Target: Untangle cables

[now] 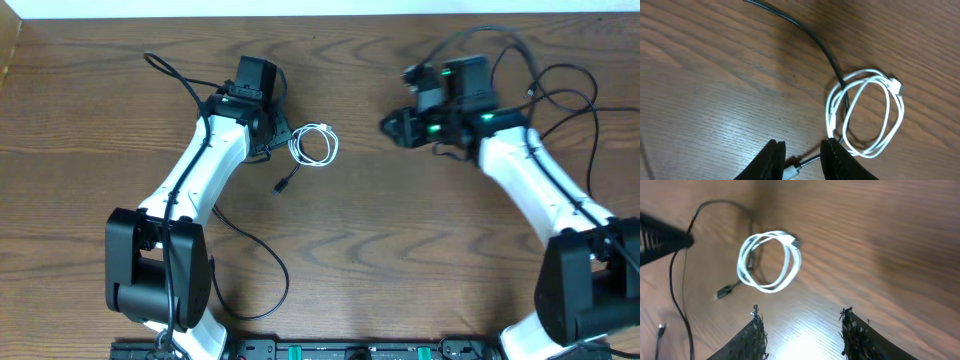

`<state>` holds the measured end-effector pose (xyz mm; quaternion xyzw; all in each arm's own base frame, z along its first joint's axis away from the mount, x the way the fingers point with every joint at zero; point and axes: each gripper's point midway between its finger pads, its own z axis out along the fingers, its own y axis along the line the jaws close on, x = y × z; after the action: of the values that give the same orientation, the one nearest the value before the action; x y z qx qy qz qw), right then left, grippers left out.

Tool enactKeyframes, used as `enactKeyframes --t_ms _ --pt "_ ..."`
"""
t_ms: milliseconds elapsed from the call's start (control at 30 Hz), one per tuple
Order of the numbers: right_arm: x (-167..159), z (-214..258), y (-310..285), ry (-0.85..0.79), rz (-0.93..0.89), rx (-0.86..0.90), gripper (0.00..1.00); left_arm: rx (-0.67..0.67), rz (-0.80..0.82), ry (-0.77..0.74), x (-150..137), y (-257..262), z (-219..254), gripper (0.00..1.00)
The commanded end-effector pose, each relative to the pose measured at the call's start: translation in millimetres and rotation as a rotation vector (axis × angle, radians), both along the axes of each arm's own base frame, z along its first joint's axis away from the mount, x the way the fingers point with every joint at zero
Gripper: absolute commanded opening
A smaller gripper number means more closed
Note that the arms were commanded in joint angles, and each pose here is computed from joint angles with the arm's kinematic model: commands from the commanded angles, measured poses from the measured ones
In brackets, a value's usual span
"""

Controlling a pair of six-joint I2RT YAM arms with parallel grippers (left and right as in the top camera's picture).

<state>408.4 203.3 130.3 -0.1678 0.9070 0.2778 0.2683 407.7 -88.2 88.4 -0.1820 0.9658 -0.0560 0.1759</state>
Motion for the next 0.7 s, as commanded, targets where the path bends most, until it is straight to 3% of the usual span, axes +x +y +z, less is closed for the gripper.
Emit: enactKeyframes --t_ms 0,200,667 --pt "-9.5 -7.1 26.0 -0.026 0.037 -0.053 0.5 0.045 0.056 0.006 2.6 14.7 -6.5 0.31" --pt "-22.3 0.2 68.6 -0.099 0.116 -0.057 0.56 0.045 0.075 0.023 5.7 18.2 -18.0 0.41" --pt "-26.9 -24.2 105.0 -0.115 0.177 -0.055 0.67 -0.01 0.151 -0.024 27.2 11.9 -32.3 0.47"
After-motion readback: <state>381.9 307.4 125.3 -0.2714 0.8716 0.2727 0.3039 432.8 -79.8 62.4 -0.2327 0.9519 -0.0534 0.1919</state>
